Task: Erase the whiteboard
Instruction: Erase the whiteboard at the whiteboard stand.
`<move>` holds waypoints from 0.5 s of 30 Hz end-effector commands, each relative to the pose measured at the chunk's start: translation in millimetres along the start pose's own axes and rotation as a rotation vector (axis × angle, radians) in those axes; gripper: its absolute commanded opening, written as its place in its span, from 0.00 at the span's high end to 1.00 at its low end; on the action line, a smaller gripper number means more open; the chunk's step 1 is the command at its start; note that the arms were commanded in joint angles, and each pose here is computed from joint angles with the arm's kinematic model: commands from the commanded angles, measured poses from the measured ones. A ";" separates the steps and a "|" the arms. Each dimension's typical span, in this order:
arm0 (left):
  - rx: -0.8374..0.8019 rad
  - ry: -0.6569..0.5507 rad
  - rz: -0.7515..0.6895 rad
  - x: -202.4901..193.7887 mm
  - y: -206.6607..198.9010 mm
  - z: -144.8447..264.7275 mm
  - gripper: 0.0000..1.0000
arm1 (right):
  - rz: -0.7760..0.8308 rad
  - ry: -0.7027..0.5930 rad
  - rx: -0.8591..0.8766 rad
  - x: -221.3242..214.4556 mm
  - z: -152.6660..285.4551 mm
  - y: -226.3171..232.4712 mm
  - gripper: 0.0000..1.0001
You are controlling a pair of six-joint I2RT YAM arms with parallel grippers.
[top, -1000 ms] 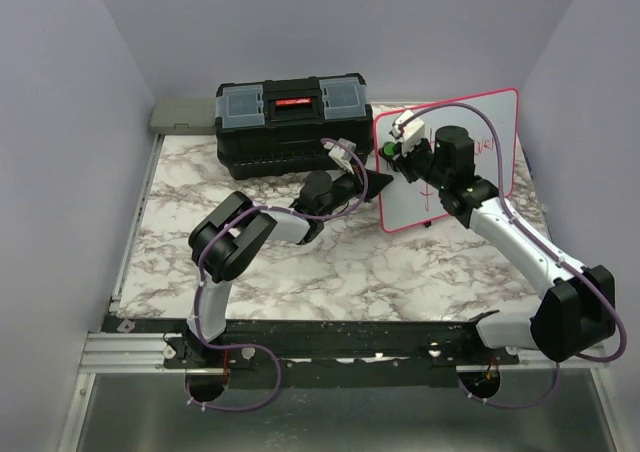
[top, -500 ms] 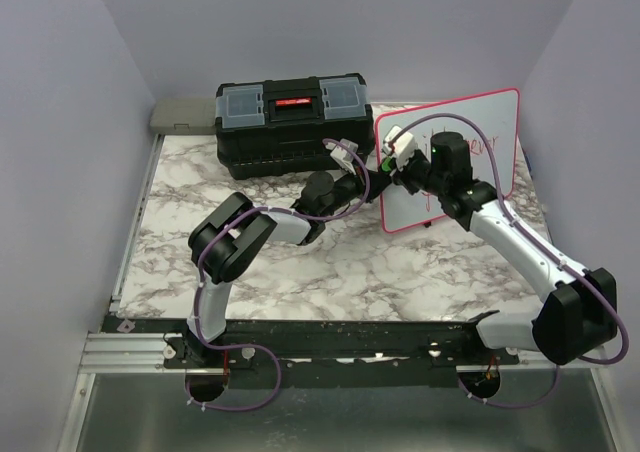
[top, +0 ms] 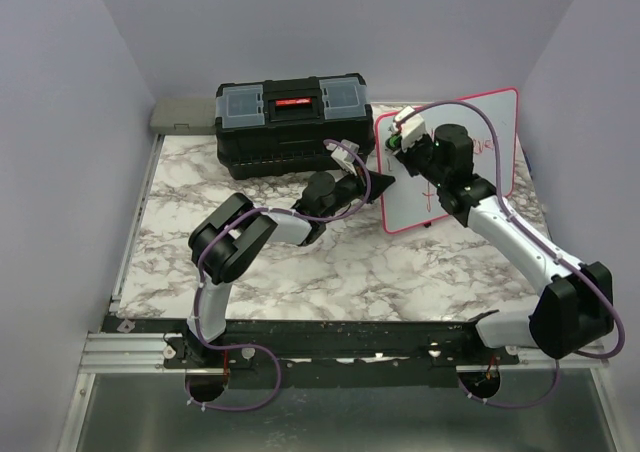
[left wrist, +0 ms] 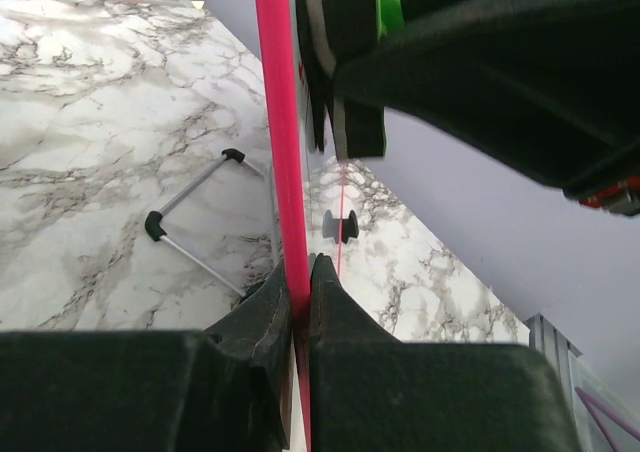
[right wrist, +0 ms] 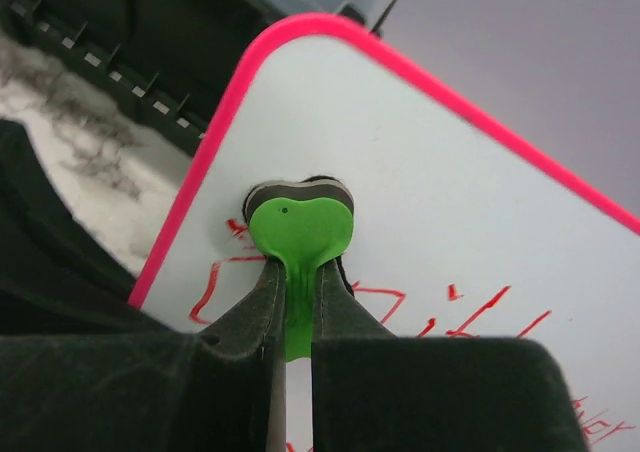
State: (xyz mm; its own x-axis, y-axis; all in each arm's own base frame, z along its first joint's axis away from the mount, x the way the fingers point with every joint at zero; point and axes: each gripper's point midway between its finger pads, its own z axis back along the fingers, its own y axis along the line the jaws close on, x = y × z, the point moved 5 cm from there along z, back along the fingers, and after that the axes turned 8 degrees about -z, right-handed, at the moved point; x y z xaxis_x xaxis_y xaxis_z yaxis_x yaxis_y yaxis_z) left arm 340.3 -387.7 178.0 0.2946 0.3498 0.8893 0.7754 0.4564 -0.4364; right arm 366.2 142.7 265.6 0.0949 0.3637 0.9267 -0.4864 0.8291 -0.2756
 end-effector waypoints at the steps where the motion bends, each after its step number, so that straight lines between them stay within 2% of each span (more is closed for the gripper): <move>1: 0.028 0.075 -0.091 -13.1 7.6 2.3 1.00 | 0.101 0.163 0.290 -31.7 4.8 34.9 0.99; 4: 0.026 0.074 -0.091 -11.8 7.0 1.2 1.00 | 0.146 0.198 0.382 -43.5 11.0 50.6 0.99; 7: 0.030 0.072 -0.097 -10.7 7.0 1.9 1.00 | 0.152 0.219 0.370 -48.6 11.0 51.1 0.99; 9: 0.028 0.072 -0.098 -10.4 6.8 1.8 1.00 | 0.108 0.190 0.260 -40.4 5.1 40.0 0.99; 12: 0.026 0.073 -0.091 -11.9 6.8 2.7 1.00 | 0.007 0.057 -0.038 -8.4 -1.5 4.5 0.99; 15: 0.028 0.078 -0.089 -14.0 7.4 3.9 1.00 | -0.017 -0.045 -0.131 18.4 0.1 -10.7 0.99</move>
State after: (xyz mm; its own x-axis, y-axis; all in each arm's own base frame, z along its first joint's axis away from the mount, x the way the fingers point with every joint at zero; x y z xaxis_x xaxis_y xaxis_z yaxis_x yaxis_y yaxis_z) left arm 341.9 -387.3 174.2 0.3182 0.3477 0.8820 0.7556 0.4689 -0.4574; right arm 352.5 152.6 241.3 0.1545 0.4648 0.8718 -0.5846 0.7544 -0.2986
